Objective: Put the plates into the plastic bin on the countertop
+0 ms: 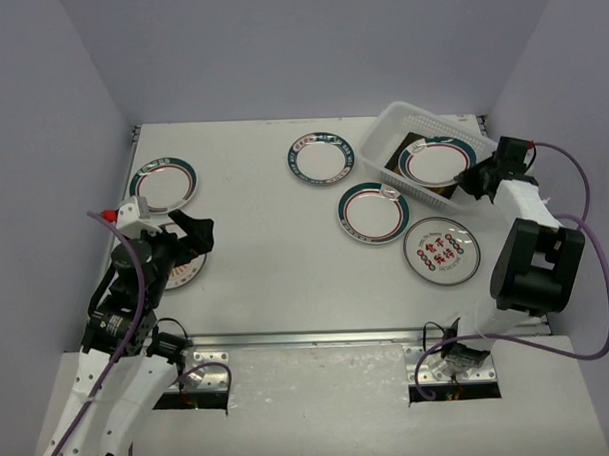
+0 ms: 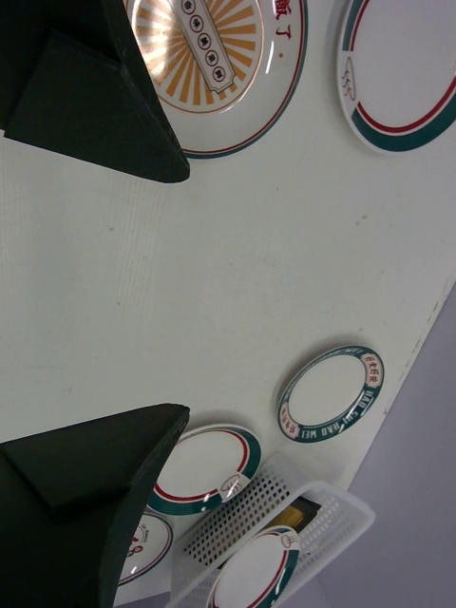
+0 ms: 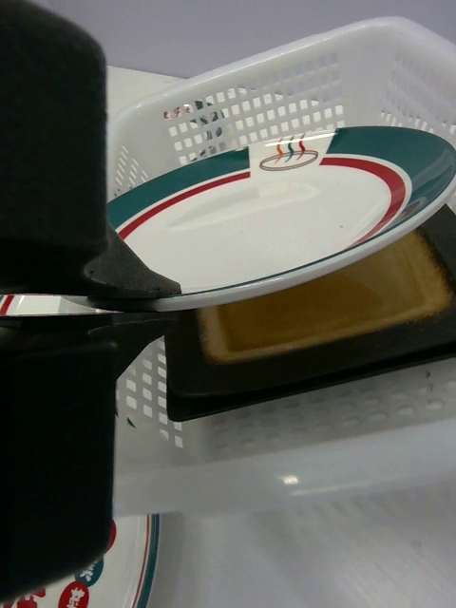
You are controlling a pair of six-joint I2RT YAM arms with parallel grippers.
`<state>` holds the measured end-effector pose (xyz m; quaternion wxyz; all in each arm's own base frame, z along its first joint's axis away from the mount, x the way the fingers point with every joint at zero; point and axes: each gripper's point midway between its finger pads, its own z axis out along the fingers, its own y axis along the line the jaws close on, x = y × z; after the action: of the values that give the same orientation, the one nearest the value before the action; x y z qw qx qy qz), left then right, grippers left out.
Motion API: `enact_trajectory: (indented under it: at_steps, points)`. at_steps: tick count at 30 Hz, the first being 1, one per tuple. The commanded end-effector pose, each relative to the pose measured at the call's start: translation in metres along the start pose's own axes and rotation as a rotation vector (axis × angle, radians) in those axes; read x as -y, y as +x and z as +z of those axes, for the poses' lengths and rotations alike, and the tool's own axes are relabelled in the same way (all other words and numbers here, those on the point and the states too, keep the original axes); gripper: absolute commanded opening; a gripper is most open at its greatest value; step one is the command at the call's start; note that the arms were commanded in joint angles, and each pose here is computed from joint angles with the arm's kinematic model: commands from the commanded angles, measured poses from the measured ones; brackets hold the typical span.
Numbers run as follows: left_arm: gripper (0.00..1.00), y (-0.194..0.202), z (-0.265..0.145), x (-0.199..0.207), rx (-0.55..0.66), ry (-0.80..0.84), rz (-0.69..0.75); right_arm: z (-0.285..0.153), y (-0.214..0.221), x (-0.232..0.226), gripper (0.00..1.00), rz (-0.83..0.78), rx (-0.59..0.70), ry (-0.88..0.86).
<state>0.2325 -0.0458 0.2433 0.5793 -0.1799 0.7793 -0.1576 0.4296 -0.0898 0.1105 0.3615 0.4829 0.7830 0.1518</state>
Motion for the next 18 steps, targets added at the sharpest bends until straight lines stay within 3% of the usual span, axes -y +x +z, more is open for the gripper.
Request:
enact_trajectory:
  at_steps: [1,14,18]
  points:
    - [1.00,-0.011,-0.003,0.012,0.046,0.055,0.004,-0.012,-0.017,-0.016,0.00,0.052,0.136,-0.105]
    - [1.00,-0.011,-0.005,0.013,0.047,0.060,0.004,0.021,-0.010,-0.007,0.06,0.103,0.092,-0.078]
    - [1.00,-0.010,-0.004,0.014,0.044,0.060,0.004,0.024,-0.009,-0.014,0.55,0.082,0.059,-0.096]
